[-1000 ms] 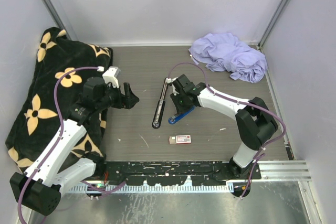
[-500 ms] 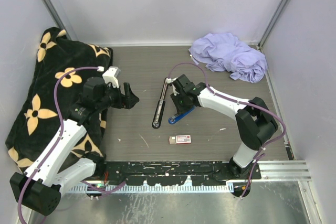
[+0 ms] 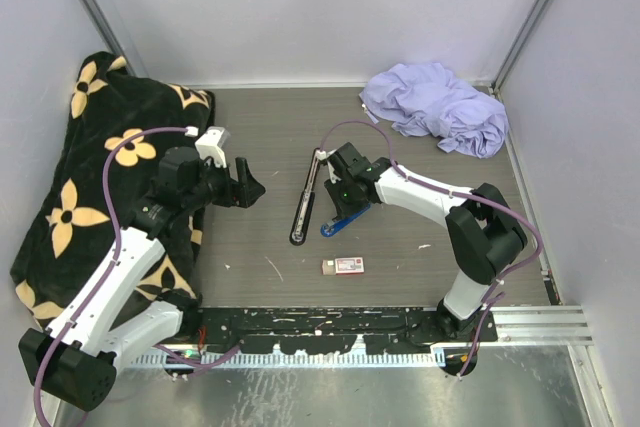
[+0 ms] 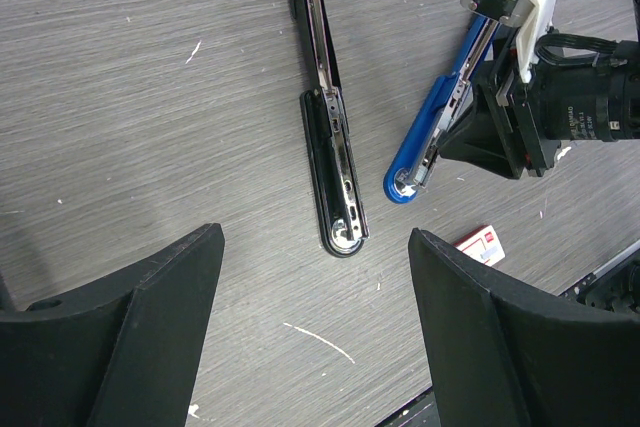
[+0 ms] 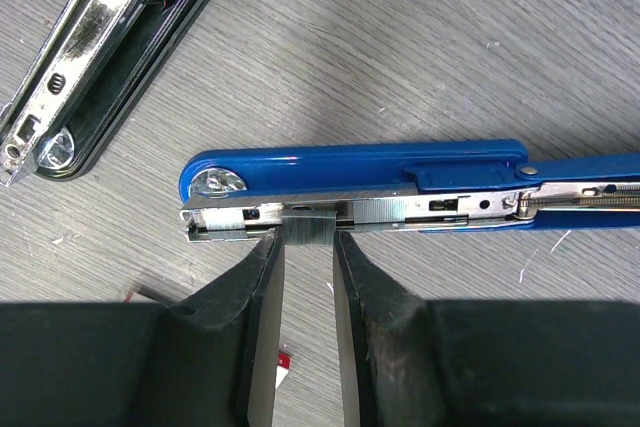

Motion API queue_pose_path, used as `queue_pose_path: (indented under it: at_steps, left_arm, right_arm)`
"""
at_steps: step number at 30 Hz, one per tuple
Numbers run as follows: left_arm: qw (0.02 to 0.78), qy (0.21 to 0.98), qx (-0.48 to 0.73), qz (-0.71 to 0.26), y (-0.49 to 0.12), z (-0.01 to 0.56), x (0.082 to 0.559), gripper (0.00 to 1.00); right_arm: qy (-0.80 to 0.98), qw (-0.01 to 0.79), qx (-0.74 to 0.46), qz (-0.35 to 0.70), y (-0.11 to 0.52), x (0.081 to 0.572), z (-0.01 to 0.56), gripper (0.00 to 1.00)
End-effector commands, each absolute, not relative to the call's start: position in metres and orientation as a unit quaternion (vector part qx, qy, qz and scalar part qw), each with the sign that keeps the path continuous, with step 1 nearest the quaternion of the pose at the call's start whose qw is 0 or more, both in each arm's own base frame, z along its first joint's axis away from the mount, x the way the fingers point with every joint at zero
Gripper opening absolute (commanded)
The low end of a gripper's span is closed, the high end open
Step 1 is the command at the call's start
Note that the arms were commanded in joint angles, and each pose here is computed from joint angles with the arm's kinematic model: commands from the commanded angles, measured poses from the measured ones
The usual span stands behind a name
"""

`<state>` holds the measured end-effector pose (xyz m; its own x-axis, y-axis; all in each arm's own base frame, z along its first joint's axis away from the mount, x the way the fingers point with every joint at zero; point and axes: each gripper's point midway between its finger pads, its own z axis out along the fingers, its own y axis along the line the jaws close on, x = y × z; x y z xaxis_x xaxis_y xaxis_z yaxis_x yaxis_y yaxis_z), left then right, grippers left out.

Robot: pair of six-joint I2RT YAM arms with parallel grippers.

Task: Load the staples into the stapler
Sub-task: Install the staple into the stapler.

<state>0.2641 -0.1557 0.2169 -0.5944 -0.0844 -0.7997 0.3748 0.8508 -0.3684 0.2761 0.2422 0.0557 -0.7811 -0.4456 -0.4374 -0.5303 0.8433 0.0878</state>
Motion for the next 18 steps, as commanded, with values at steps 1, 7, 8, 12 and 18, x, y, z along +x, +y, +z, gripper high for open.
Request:
queue_pose_path:
  at_steps: [1, 7, 8, 12, 18]
  left_arm:
    - [0.46, 0.842, 0.09, -0.266, -0.1573, 0.2296, 0.2683, 0.77]
    - [0.46, 0.842, 0.09, -0.267, -0.1576, 0.2299, 0.2679, 0.77]
    - [0.46, 0.842, 0.09, -0.267, -0.1575, 0.2298, 0.2681, 0.77]
    - [0.46, 0.842, 0.09, -0.267, -0.1575, 0.2299, 0.2681, 0.77]
    - [0.459, 0.842, 0.09, -0.267, -0.1576, 0.229, 0.2682, 0.77]
  right_arm:
    - [0.931, 0.225, -0.262, 0.115, 0.252, 0.287, 0.0667, 0.27]
    - [0.932, 0.223, -0.262, 0.117, 0.2529, 0.2877, 0.0653, 0.27]
    - [0.932, 0.222, -0.263, 0.116, 0.2529, 0.2876, 0.0648, 0.27]
    - [0.932, 0.222, -0.262, 0.116, 0.2531, 0.2879, 0.0637, 0.27]
    - [0.931, 0.226, -0.261, 0.116, 0.254, 0.2898, 0.0655, 0.27]
